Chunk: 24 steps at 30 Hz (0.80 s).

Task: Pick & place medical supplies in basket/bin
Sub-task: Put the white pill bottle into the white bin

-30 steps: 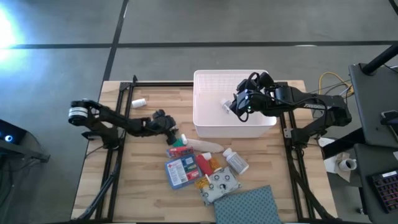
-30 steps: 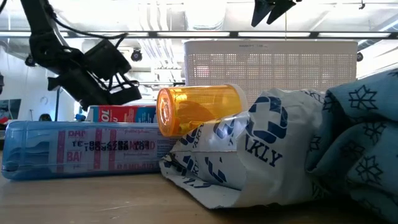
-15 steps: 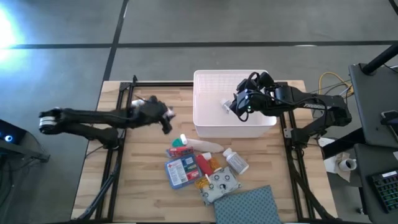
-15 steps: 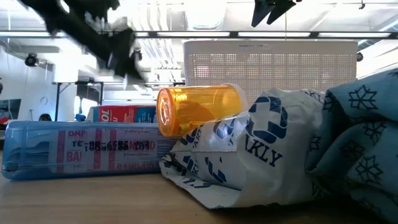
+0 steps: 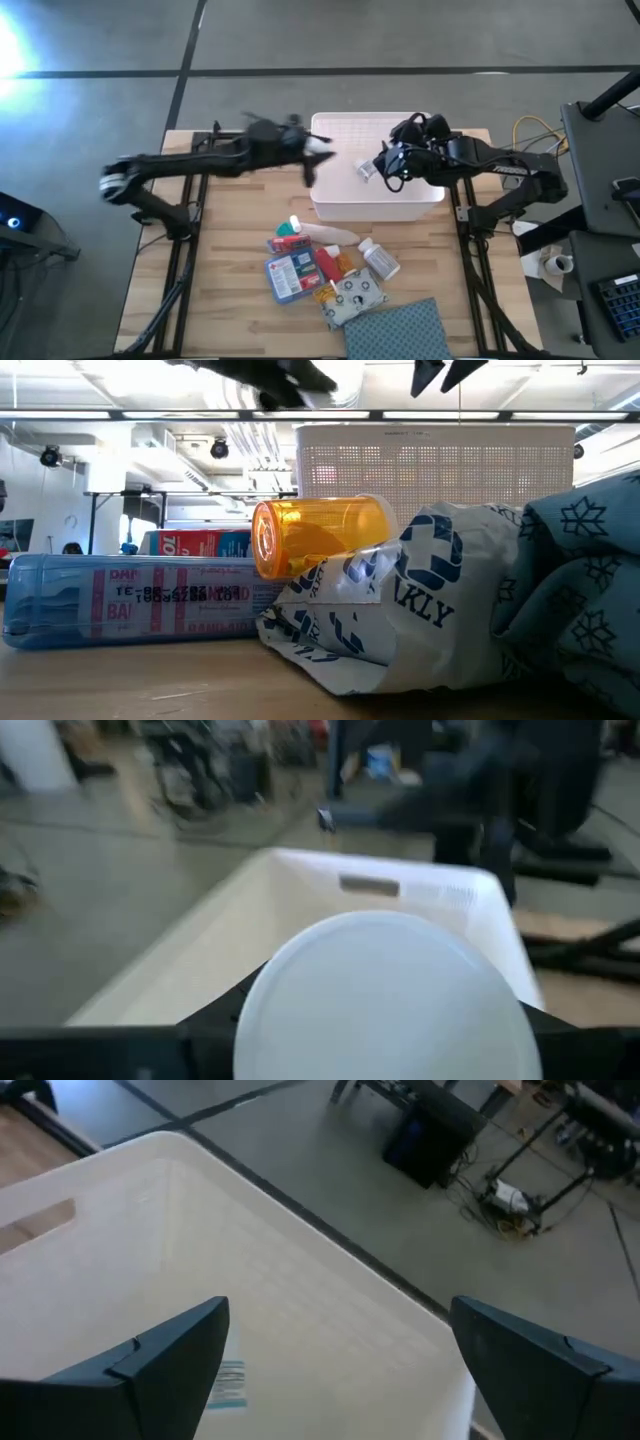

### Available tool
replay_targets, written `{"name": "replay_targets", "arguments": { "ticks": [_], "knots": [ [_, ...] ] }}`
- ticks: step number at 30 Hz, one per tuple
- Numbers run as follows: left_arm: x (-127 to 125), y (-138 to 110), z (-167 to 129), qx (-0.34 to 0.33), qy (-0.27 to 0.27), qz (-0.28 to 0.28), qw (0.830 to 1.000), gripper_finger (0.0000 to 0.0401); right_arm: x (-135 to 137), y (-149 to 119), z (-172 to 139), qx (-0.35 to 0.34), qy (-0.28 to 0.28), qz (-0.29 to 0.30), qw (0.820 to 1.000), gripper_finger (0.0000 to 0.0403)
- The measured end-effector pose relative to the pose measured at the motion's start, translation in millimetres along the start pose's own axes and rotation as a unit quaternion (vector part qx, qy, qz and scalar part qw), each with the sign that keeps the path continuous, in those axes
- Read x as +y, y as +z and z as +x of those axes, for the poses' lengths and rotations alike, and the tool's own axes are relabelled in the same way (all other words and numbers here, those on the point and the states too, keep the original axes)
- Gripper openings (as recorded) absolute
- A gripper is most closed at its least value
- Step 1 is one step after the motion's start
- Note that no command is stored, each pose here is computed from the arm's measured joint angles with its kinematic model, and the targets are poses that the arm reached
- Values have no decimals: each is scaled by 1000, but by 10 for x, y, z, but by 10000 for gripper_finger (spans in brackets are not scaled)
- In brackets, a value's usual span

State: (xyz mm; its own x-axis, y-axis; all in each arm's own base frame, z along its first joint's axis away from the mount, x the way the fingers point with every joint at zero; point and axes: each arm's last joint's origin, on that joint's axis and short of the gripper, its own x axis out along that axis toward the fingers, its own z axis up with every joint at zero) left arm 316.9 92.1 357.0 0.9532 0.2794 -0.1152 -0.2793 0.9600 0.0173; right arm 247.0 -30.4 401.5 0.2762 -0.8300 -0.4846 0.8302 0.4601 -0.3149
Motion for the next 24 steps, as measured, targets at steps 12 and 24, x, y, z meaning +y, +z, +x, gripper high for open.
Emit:
{"name": "replay_targets", "arguments": {
  "ticks": [12, 24],
  "knots": [
    [270, -143, 1279, 173, -29, 20, 984, 162, -457, -268, -241, 102, 5, 120, 987, 370],
    [293, -77, 1382, 299, -29, 36, 953, 260, -459, -383, -191, 111, -2, 121, 986, 370]
  ]
}}
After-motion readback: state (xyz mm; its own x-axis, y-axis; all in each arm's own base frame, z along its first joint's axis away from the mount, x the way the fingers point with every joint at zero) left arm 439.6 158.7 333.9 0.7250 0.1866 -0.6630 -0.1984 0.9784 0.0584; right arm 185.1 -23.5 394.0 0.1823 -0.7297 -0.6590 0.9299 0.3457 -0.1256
